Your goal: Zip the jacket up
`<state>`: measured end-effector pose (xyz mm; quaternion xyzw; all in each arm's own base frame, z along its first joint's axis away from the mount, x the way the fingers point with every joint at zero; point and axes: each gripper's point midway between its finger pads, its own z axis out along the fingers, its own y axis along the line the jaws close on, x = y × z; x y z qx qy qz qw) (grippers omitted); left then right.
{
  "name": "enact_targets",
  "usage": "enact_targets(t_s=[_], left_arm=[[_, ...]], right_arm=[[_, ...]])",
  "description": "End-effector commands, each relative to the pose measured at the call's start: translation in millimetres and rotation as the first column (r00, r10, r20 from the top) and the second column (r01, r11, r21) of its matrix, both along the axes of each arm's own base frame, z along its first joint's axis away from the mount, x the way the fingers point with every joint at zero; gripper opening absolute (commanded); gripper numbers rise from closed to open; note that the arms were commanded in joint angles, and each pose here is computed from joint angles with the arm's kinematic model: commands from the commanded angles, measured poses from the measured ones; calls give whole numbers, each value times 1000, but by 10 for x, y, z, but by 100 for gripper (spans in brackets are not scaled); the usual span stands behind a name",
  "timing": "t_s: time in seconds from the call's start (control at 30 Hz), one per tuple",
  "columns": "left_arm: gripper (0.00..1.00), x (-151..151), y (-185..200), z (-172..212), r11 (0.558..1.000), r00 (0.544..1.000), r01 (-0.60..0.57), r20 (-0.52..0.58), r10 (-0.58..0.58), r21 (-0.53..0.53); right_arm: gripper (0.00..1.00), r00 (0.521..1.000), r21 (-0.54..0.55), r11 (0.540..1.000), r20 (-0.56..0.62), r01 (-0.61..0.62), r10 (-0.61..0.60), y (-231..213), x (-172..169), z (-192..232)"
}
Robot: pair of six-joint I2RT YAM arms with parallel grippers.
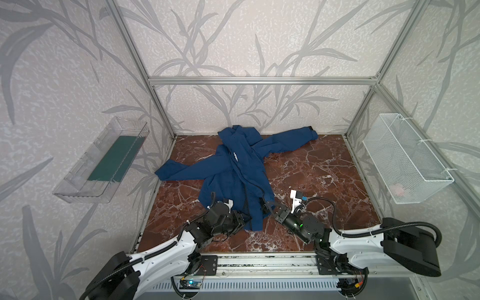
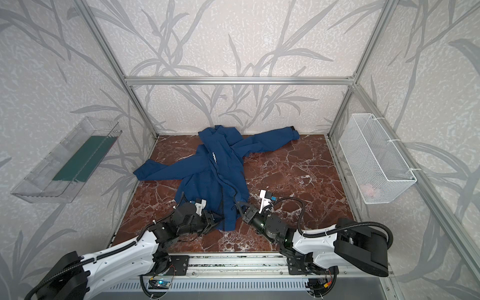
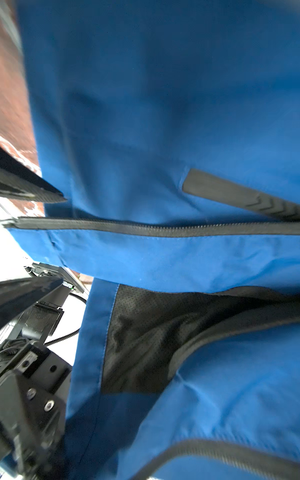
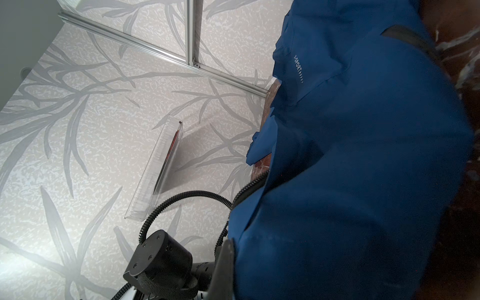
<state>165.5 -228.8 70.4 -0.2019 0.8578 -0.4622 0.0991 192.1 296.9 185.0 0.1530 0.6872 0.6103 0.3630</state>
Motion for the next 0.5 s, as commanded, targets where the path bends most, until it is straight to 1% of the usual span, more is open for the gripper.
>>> enact_targets(t_s=[0.0, 0.1, 0.17, 0.2, 0.23, 0.27, 0.3, 0.33, 0.37, 0.4, 0.43, 0.47], left_arm=[[48, 58, -171, 162, 998, 999, 28, 32, -26, -57], [46, 61, -225, 140, 998, 998, 38, 45, -36, -45], [40, 78, -271, 166, 997, 998, 37, 61, -33, -69], [34, 93, -288, 184, 996, 997, 40, 68, -34, -75], [26, 106, -301, 208, 996, 996, 43, 79, -37, -75], [16, 135, -307, 256, 996, 994, 44, 101, -36, -73], [4, 163, -288, 304, 998, 991, 41, 128, -34, -56], [0, 201, -241, 356, 999, 987, 30, 156, -26, -19], [0, 267, -153, 439, 999, 979, 3, 206, -12, 45], [0, 310, 10, 499, 989, 972, -22, 236, -12, 143], [0, 348, 198, 551, 970, 967, -58, 255, -4, 235], [0, 408, 423, 686, 939, 956, -98, 294, -3, 329]], right_arm=[[3, 1000, 31, 999, 17, 18, -18, -22, 44, 114], [3, 1000, 33, 999, 19, 17, -17, -17, 47, 123], [3, 1000, 36, 999, 20, 18, -19, -22, 50, 134], [3, 1000, 38, 999, 21, 19, -20, -28, 48, 140], [3, 999, 38, 999, 22, 23, -24, -42, 55, 144], [3, 999, 39, 999, 24, 26, -27, -54, 56, 151], [3, 999, 39, 999, 23, 34, -35, -80, 60, 150], [3, 999, 40, 998, 24, 42, -43, -107, 65, 155], [3, 998, 38, 998, 25, 55, -56, -150, 72, 154], [2, 997, 39, 997, 27, 70, -71, -203, 80, 164], [2, 996, 42, 995, 28, 88, -89, -261, 95, 179], [2, 993, 41, 993, 30, 110, -111, -335, 110, 188]])
